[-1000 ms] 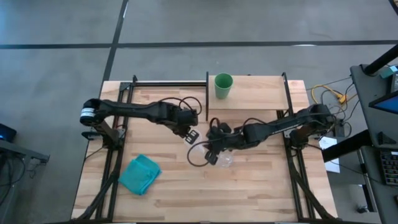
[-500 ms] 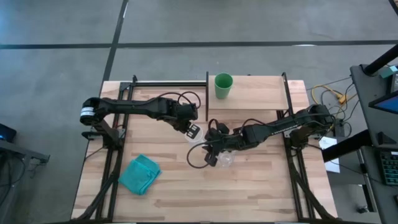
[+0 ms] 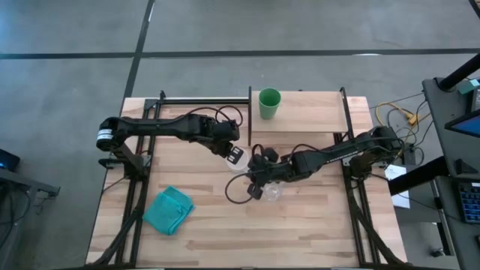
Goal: Stack small to large cups/mugs on shelf
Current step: Put the white mug on the shelf
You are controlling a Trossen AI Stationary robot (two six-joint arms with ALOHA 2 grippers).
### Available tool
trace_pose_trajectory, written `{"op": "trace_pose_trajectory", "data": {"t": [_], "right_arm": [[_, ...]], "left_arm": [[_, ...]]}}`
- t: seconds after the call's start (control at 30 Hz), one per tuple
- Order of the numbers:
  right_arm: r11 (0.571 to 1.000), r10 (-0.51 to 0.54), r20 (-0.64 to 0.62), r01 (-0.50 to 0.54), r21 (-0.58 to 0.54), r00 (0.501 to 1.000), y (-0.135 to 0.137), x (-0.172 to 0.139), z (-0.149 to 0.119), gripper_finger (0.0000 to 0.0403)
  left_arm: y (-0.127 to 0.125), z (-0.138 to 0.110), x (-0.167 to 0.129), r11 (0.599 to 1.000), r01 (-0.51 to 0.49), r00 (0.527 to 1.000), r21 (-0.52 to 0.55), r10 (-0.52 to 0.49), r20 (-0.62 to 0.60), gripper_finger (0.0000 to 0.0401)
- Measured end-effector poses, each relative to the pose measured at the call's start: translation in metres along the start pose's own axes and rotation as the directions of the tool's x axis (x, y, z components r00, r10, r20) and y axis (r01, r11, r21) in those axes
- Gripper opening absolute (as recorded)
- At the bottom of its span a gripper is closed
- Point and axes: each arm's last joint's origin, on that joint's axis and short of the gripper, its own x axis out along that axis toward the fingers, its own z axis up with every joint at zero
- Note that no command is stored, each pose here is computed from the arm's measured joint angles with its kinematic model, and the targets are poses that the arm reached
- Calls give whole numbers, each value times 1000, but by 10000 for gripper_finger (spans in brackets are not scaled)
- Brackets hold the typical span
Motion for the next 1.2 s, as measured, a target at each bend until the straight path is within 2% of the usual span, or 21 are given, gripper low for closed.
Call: {"op": "trace_pose_trajectory", "data": {"t": [0.33, 0.53, 0.97, 1.2], "right_arm": [[1000, 17, 27, -17, -2, 999, -2, -22, 9, 67], [995, 76, -14, -77, -69, 997, 0, -22, 8, 66], [995, 82, -18, -83, -54, 996, 0, -22, 8, 66], [989, 141, 34, -139, -50, 989, 3, -41, 23, 66]], "left_arm": [[3, -2, 0, 1000, -25, 999, 16, 26, -33, 0], [1, 0, -6, 1000, -11, 1000, 16, 11, -19, 0], [-2, 4, -12, 1000, 6, 1000, 23, -6, 3, 0], [-2, 4, -11, 999, 5, 1000, 48, -5, 1, 0]]}}
